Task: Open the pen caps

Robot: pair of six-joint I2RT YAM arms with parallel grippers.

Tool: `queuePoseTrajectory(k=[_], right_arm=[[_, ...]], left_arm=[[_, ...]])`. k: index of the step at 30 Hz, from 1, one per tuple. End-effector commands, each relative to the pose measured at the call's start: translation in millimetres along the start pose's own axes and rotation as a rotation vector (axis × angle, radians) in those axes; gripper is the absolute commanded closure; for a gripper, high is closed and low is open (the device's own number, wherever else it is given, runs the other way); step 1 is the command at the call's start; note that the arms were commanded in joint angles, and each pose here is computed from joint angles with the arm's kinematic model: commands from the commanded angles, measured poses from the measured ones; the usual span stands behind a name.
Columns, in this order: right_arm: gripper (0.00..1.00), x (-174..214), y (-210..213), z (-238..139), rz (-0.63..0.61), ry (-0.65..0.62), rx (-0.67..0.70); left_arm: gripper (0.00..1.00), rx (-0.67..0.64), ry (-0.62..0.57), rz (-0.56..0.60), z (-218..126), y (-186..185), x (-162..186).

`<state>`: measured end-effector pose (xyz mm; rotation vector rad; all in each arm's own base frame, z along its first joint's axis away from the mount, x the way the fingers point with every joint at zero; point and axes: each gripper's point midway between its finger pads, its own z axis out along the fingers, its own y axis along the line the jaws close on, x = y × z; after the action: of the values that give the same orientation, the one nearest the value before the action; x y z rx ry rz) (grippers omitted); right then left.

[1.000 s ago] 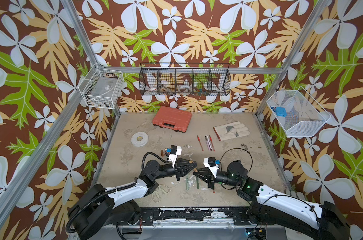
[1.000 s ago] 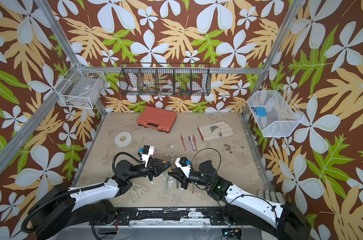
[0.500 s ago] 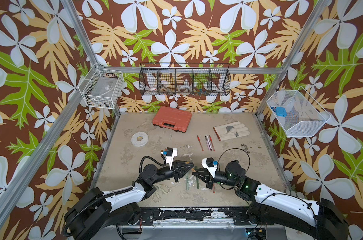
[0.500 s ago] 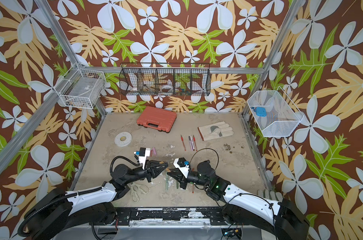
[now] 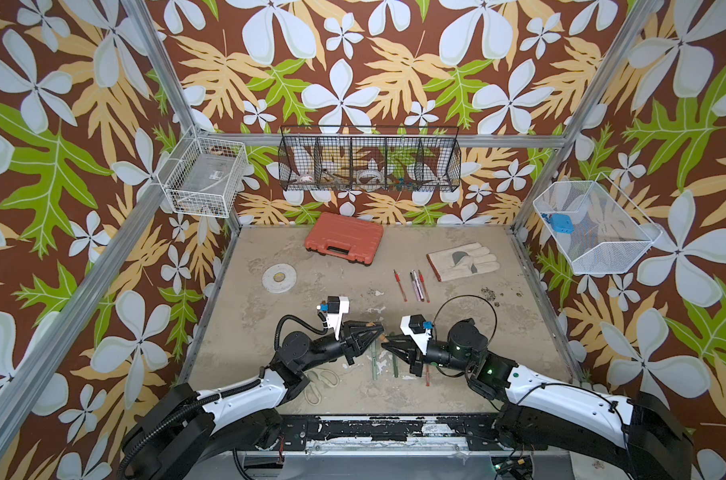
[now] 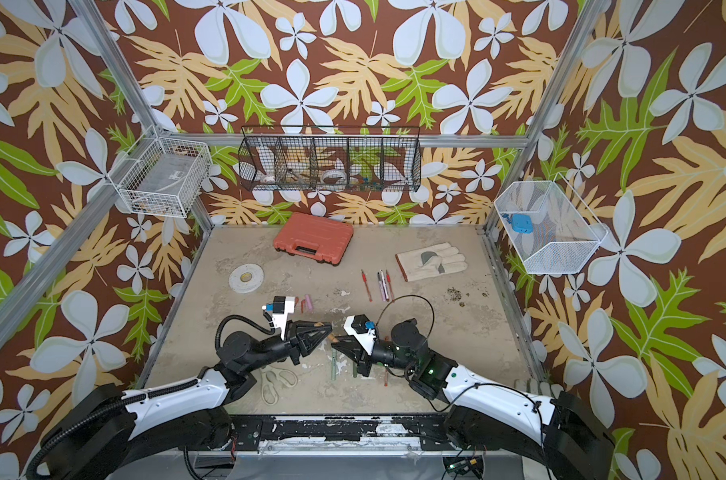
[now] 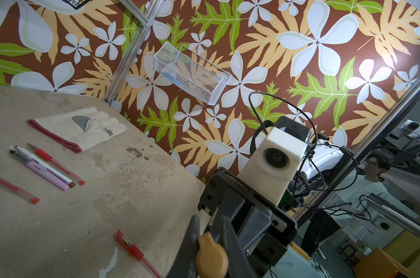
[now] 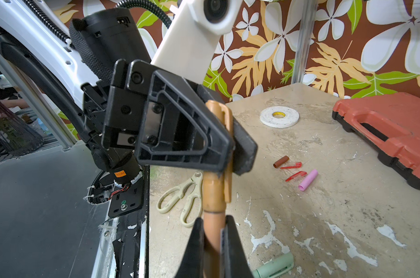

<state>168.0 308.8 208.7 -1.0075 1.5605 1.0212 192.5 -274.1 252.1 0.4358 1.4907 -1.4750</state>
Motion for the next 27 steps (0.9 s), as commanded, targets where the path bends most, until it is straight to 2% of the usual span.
queuePoseTrajectory(k=[1, 15, 27], right_arm=[[1.0, 19.6, 3.2, 2.6, 0.026, 0.08, -0.022], [1.0, 36.4, 10.4, 17.9, 0.038, 0.161, -0.078], [1.0, 40.0, 6.2, 19.4, 0.046, 0.176, -0.055]], left_arm=[[1.0, -0.082, -0.12, 0.033, -3.0, 10.2, -27.2], [1.0, -0.094, -0.091, -0.005, 1.9, 16.6, -27.1], [1.0, -0.12, -0.139, -0.037, -8.1, 26.4, -37.0]])
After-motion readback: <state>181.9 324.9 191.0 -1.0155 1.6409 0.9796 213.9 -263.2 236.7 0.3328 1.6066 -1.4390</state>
